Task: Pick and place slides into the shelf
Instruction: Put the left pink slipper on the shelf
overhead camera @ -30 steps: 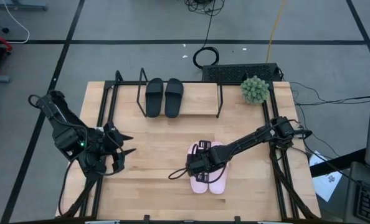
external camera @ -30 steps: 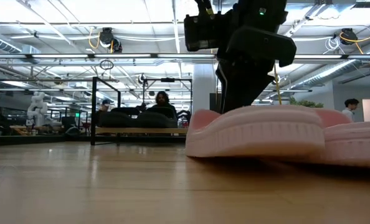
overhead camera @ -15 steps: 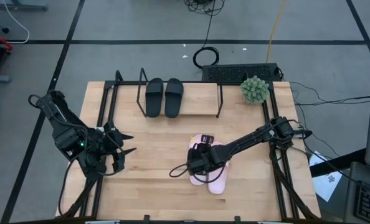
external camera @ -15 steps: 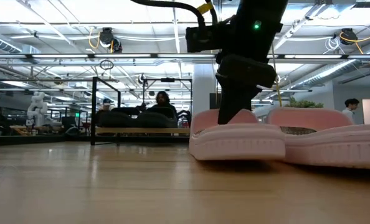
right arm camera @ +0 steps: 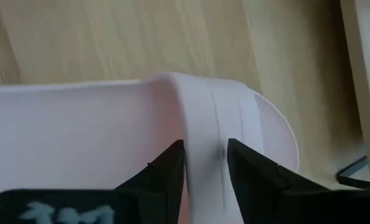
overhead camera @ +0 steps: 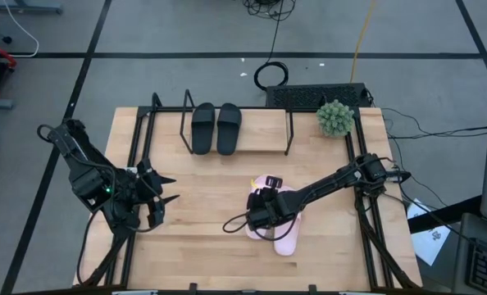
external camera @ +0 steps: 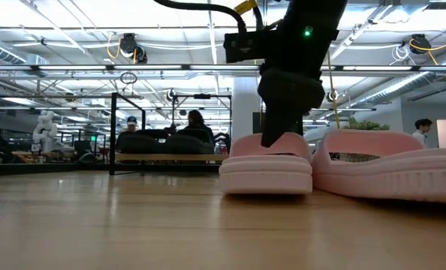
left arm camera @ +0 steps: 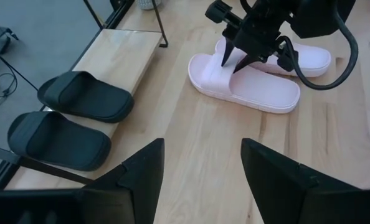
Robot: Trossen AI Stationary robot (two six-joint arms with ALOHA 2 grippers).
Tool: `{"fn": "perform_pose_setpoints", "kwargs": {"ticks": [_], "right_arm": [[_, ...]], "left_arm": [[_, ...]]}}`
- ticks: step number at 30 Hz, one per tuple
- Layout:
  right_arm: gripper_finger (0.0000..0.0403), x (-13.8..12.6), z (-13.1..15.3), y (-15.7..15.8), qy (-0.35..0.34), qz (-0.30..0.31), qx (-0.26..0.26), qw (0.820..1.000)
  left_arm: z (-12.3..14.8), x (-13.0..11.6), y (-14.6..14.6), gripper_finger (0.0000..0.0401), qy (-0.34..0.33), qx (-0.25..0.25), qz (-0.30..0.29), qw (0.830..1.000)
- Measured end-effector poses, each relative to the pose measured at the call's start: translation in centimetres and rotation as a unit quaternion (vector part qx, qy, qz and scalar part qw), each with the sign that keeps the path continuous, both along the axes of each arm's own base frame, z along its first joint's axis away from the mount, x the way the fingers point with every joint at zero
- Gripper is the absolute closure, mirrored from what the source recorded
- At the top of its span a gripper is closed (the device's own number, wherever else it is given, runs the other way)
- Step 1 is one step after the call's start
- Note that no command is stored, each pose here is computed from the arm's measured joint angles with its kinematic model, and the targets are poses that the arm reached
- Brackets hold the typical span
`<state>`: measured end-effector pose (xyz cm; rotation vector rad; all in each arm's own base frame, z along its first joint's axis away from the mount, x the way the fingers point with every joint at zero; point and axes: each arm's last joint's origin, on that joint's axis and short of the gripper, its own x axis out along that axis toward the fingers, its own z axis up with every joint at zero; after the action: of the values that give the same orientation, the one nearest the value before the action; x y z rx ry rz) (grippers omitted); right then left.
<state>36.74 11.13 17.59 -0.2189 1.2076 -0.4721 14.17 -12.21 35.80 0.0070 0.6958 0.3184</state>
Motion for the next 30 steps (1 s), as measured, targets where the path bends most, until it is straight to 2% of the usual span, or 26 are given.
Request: {"fn": "perform_pose_setpoints", "kwargs": {"ticks": [4, 10, 15, 24, 30], "right_arm": [[0.0311, -0.1, -0.9, -0.1, -0.010, -0.001, 0.003, 1.000], [0.0360, -0.5, -2.4, -0.3, -0.025, -0.007, 0.010, 1.000], [0.0394, -0.6, -2.6, -0.3, -0.033, -0.020, 0.008, 0.999], [0.0400, -0.9, -2.5, -0.6, -0.021, -0.025, -0.022, 0.999], [0.0402, -0.8, 0.0, -1.0, 0.029, -0.015, -0.080, 0.996]], "left_arm": [[0.0, 0.0, 0.0, 0.0187, 0.001, 0.004, -0.003, 1.000], [0.0, 0.0, 0.0, 0.0187, 0.001, 0.004, -0.003, 1.000], [0.0, 0.0, 0.0, 0.0187, 0.001, 0.004, -0.004, 1.000], [-2.4, 0.1, -0.1, 0.0187, 0.020, 0.016, 0.012, 1.000], [-3.5, 0.0, 0.0, 0.0187, 0.024, 0.009, 0.031, 0.999]]}}
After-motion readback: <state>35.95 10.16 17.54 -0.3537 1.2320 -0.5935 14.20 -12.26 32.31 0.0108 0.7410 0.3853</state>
